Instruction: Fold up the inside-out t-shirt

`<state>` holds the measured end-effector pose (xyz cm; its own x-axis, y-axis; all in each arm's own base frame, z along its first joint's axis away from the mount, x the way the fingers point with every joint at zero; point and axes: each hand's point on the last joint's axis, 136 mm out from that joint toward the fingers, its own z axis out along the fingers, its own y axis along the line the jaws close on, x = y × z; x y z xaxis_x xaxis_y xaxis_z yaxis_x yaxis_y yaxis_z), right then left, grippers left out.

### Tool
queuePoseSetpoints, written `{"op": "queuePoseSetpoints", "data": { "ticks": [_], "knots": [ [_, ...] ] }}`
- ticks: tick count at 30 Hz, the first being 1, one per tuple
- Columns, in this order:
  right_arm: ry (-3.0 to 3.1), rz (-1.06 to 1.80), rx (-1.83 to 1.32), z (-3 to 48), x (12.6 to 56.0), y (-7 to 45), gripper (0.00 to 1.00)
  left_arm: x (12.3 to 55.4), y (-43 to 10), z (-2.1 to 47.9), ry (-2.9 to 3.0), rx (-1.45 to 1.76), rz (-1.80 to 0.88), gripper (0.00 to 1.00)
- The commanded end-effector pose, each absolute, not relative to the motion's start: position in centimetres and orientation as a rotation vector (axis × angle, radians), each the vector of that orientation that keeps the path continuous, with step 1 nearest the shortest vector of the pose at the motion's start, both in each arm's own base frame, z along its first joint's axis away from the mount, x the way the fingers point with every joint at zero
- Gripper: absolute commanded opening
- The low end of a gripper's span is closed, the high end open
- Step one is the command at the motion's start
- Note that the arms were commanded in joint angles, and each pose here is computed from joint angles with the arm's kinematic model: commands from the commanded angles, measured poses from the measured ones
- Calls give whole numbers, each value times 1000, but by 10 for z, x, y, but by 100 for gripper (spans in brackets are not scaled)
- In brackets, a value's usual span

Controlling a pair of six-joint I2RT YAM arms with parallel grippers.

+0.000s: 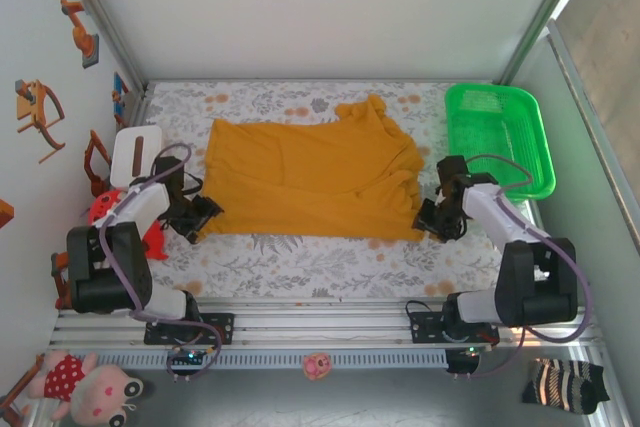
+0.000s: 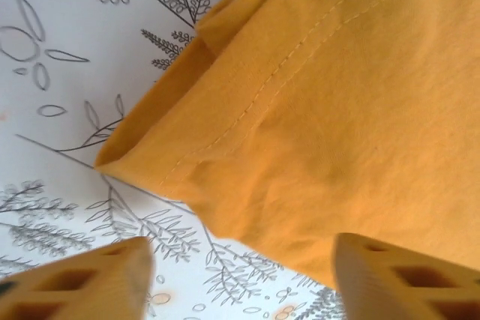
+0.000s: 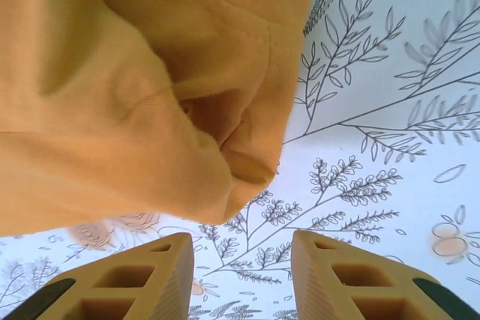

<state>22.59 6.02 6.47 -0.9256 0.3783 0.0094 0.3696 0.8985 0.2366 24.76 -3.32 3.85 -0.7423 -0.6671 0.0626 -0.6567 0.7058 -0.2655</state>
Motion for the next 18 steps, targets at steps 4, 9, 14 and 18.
{"op": "queuePoseSetpoints", "data": {
  "ticks": [4, 9, 14, 18],
  "knots": [
    [2859, 306, 479, 128, 293, 53, 41, 277, -20, 90, 2768, -996, -374, 79],
    [2854, 338, 452, 126, 346, 62, 47, 315, -28, 105, 2756, -913, -423, 81],
    [2902, 381, 496, 97, 380, 71, 49, 337, -46, 88, 2826, -846, -428, 82],
    [2924, 396, 541, 75, 391, 75, 49, 344, -61, 69, 2886, -807, -411, 82]
  ]
}}
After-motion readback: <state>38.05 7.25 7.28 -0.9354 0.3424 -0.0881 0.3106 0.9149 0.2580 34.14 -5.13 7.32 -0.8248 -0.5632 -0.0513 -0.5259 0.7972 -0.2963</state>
